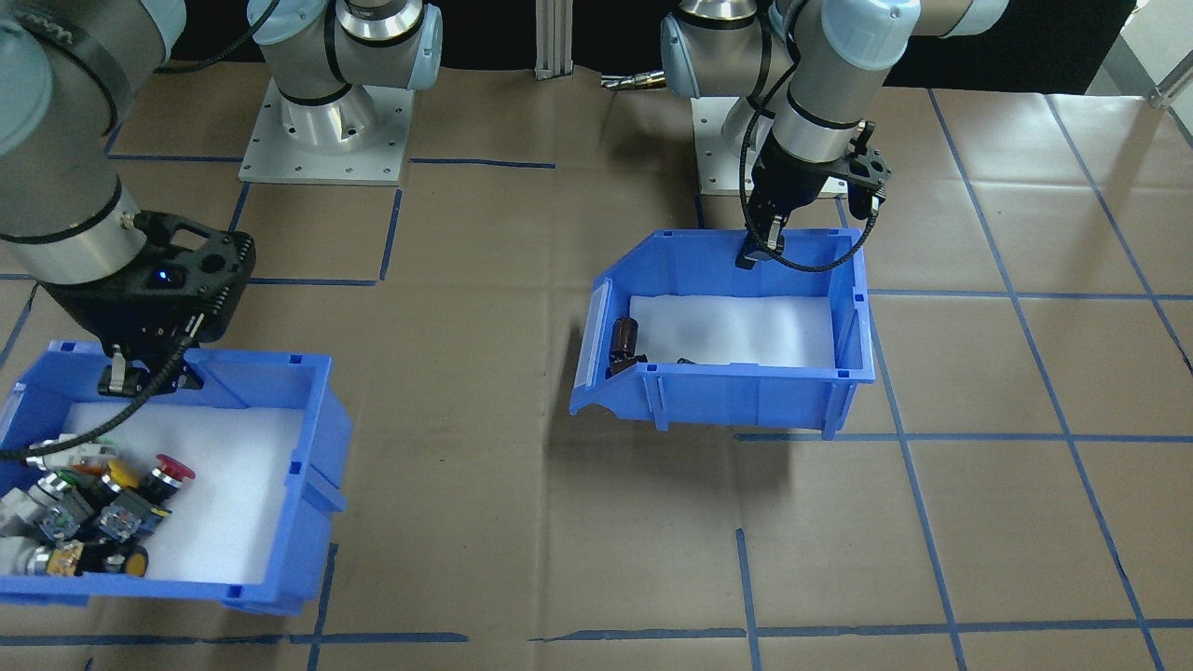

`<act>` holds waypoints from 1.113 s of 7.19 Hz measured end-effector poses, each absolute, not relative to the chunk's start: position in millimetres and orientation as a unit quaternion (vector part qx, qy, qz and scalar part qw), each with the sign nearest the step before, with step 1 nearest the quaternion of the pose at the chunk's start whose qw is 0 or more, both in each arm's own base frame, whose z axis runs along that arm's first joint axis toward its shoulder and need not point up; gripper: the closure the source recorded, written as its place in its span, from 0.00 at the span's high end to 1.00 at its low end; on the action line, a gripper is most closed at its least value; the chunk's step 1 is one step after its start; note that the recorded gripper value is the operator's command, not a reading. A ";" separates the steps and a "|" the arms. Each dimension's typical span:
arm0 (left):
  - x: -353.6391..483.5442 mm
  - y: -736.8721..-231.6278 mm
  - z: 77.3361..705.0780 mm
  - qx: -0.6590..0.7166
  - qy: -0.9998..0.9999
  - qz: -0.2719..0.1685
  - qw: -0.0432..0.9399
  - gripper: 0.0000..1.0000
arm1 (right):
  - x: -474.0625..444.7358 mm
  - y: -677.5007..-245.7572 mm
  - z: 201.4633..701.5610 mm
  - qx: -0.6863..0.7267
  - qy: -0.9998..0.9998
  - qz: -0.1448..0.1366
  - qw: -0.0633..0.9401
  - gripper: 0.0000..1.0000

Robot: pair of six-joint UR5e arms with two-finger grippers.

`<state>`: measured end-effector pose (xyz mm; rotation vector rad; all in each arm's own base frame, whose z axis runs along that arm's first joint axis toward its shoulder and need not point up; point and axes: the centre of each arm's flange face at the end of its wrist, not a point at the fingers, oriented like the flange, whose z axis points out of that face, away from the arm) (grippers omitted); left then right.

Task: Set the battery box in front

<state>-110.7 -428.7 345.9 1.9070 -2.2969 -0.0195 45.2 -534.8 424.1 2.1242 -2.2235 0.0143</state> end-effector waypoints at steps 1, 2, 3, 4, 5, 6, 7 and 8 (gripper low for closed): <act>-115.3 -457.4 347.1 0.644 -0.759 -0.022 0.095 0.00 | 42.6 -502.9 415.1 0.694 -0.719 0.006 0.031 0.00; -125.4 -483.1 344.7 0.649 -0.753 -0.034 0.106 0.00 | 45.4 -473.4 403.4 0.696 -0.717 0.009 0.035 0.00; -142.5 -506.4 343.7 0.653 -0.748 -0.041 0.110 0.00 | 50.5 -447.0 392.7 0.699 -0.714 0.010 0.038 0.00; -167.1 -531.3 342.8 0.659 -0.742 -0.045 0.112 0.00 | 54.8 -424.2 385.5 0.700 -0.713 0.008 0.040 0.00; -193.0 -554.0 339.6 0.665 -0.737 -0.049 0.112 0.01 | 57.9 -406.3 380.5 0.700 -0.713 0.006 0.040 0.00; -219.4 -573.3 334.7 0.674 -0.728 -0.054 0.112 0.01 | 60.6 -390.9 376.9 0.700 -0.713 0.004 0.040 0.00; -243.7 -586.4 326.6 0.682 -0.720 -0.060 0.113 0.01 | 62.8 -377.9 374.6 0.700 -0.713 0.004 0.040 0.00; -262.0 -596.6 316.2 0.691 -0.709 -0.067 0.121 0.01 | 64.9 -366.0 371.7 0.700 -0.713 0.004 0.040 0.00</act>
